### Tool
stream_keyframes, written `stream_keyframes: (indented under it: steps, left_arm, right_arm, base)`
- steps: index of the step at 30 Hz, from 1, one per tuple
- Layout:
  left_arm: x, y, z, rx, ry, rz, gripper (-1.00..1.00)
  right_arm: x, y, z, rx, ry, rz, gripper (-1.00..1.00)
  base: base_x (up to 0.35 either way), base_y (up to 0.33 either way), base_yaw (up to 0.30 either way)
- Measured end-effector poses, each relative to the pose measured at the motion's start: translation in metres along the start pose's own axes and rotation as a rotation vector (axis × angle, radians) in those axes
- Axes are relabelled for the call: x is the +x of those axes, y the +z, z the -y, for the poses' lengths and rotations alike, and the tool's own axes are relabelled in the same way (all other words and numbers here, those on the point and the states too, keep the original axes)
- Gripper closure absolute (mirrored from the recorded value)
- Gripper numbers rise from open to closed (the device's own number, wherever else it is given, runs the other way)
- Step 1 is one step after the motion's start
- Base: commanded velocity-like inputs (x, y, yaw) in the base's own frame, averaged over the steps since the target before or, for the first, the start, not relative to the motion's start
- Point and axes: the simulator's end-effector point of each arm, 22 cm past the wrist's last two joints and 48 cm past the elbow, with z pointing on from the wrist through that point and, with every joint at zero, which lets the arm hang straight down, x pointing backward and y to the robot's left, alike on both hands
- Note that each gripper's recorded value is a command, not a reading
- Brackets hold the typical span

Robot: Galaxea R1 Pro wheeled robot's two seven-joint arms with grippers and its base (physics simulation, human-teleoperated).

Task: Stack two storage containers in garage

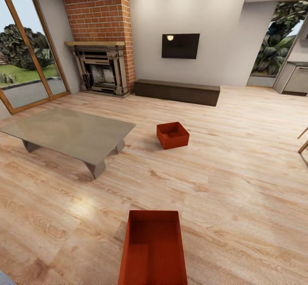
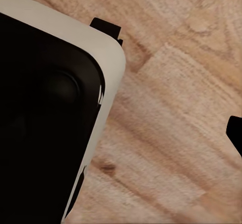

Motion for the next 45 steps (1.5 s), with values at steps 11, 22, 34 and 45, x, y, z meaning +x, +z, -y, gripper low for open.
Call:
stream_keyframes:
  steps: [11,22,34,45]
  left_arm:
    - [0.006,0.000,-0.002,-0.006,0.001,-0.016,-1.00]
    - [0.013,0.000,-0.005,-0.012,0.001,-0.033,-1.00]
    - [0.020,-0.001,-0.007,-0.019,0.002,-0.051,-1.00]
    - [0.026,-0.001,-0.010,-0.025,0.002,-0.067,-1.00]
  right_arm:
    - [0.006,0.001,-0.002,-0.006,0.000,-0.016,-1.00]
    - [0.013,0.002,-0.004,-0.010,0.001,-0.033,-1.00]
    - [0.020,0.003,-0.007,-0.018,0.001,-0.051,-1.00]
    - [0.026,0.003,-0.010,-0.024,0.002,-0.066,-1.00]
  base:
    - [0.000,0.000,0.000]
    - [0.000,0.000,0.000]
    - [0.000,0.000,0.000]
    - [0.000,0.000,0.000]
